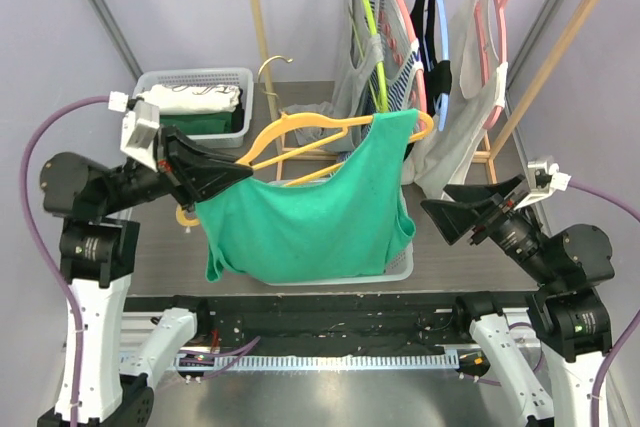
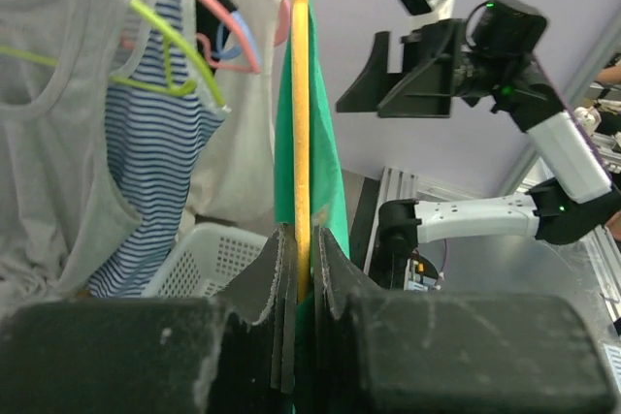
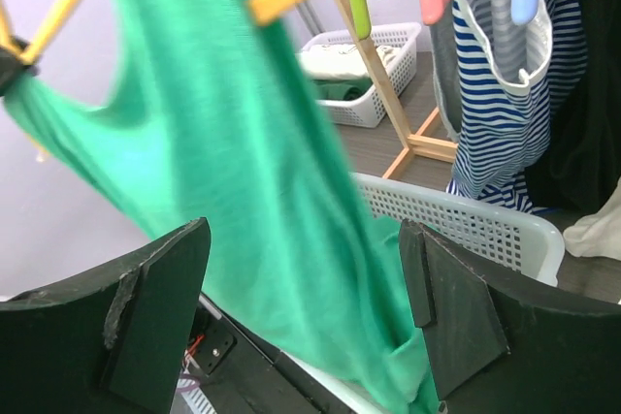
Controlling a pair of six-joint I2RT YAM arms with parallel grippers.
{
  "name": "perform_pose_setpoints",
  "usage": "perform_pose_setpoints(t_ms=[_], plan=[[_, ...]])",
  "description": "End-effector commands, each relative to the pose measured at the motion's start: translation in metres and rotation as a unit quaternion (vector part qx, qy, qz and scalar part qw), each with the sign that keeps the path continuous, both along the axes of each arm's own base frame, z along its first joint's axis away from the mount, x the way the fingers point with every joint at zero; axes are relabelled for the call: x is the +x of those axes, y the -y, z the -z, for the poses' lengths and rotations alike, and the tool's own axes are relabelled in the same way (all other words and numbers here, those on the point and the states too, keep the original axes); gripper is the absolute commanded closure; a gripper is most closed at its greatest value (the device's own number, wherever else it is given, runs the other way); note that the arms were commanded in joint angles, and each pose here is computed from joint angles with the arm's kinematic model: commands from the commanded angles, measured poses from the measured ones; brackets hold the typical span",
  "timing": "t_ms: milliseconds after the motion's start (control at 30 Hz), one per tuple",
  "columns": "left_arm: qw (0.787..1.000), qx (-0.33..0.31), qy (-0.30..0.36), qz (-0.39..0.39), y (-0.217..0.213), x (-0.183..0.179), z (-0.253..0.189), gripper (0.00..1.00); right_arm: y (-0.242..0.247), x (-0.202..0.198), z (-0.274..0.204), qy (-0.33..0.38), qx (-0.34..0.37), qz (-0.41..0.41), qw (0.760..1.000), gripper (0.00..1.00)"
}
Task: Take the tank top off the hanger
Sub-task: Pick up the hanger from the clothesline, then remove the tank top from the hanger.
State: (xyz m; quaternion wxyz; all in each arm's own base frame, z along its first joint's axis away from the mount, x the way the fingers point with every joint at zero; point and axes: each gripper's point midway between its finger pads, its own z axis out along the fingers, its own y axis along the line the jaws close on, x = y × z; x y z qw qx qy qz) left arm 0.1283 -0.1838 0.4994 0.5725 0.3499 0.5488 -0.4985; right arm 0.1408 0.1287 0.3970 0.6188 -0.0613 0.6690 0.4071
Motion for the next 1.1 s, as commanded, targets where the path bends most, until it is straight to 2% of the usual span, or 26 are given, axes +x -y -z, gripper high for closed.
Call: perform_pose_setpoints(t_ms=[0, 200, 500, 733, 867, 1067], plan=[[0.999, 0.001, 0.007, -0.048, -0.005, 0.023, 0.009, 1.00, -0.005, -0.011, -0.014, 0.028, 0.001, -0.024, 0.999, 0.13], [0.999, 0.008, -0.014, -0.031, -0.001, 0.029, 0.020, 1.00, -0.008, 0.006, -0.001, 0.013, 0.016, -0.023, 1.000, 0.15], [0.999, 0.021, -0.036, 0.008, 0.005, 0.022, 0.040, 1.00, -0.023, 0.037, -0.016, 0.029, 0.060, -0.055, 0.996, 0.20], [0.999, 0.021, -0.009, -0.031, 0.007, 0.045, 0.040, 1.00, -0.027, 0.055, -0.021, 0.028, 0.072, -0.058, 0.995, 0.29], [0.999, 0.022, 0.014, -0.043, 0.009, 0.055, 0.031, 1.00, -0.029, 0.075, -0.018, 0.010, 0.071, -0.048, 0.996, 0.30], [0.999, 0.031, 0.017, -0.039, 0.012, 0.060, 0.039, 1.00, -0.037, 0.083, -0.017, 0.006, 0.061, -0.049, 0.997, 0.30]])
